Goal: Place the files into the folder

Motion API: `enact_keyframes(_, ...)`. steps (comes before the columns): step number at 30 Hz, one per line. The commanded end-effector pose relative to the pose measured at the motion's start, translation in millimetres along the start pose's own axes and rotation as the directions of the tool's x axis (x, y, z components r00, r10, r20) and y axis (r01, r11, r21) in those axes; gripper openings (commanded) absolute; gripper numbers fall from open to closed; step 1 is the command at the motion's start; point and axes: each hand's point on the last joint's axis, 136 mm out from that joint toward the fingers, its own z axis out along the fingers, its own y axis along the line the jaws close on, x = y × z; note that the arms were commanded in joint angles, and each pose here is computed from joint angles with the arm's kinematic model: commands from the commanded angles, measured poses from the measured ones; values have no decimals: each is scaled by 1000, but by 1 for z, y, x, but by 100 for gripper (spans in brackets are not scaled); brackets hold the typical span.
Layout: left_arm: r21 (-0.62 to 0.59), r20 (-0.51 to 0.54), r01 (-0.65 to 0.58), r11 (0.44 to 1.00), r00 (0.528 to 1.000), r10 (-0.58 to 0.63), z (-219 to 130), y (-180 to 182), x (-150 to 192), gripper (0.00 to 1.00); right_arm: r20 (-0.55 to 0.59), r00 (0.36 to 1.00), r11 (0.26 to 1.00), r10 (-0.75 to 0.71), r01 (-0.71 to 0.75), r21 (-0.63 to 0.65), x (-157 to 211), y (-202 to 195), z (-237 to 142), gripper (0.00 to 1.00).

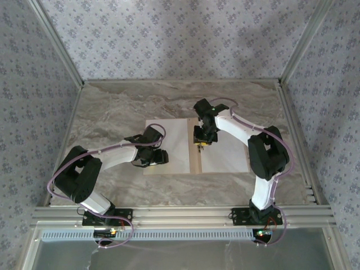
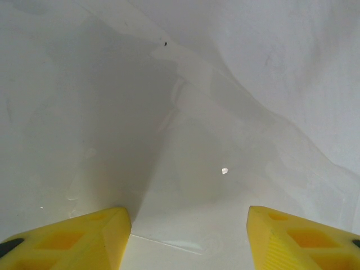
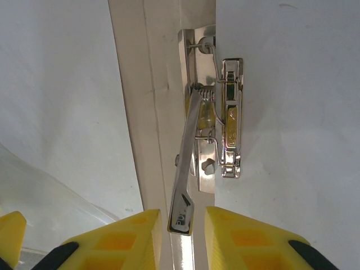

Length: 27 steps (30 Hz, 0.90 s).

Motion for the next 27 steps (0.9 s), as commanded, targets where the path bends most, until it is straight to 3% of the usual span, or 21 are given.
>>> enact_keyframes(1, -116, -79, 4, 993, 997, -13, 6, 28, 23, 59, 3, 1000, 1000, -4, 4, 6, -3, 3, -6, 27)
enact_keyframes(20, -120, -85, 5, 993, 996, -15, 7, 30, 25, 59, -6, 1000, 1000, 10, -10, 6, -7, 0, -2, 23)
enact_keyframes(27, -123, -87, 8, 992, 996, -19, 8, 32, 26, 59, -17, 1000, 1000, 10, -10, 8, -7, -1, -1, 25)
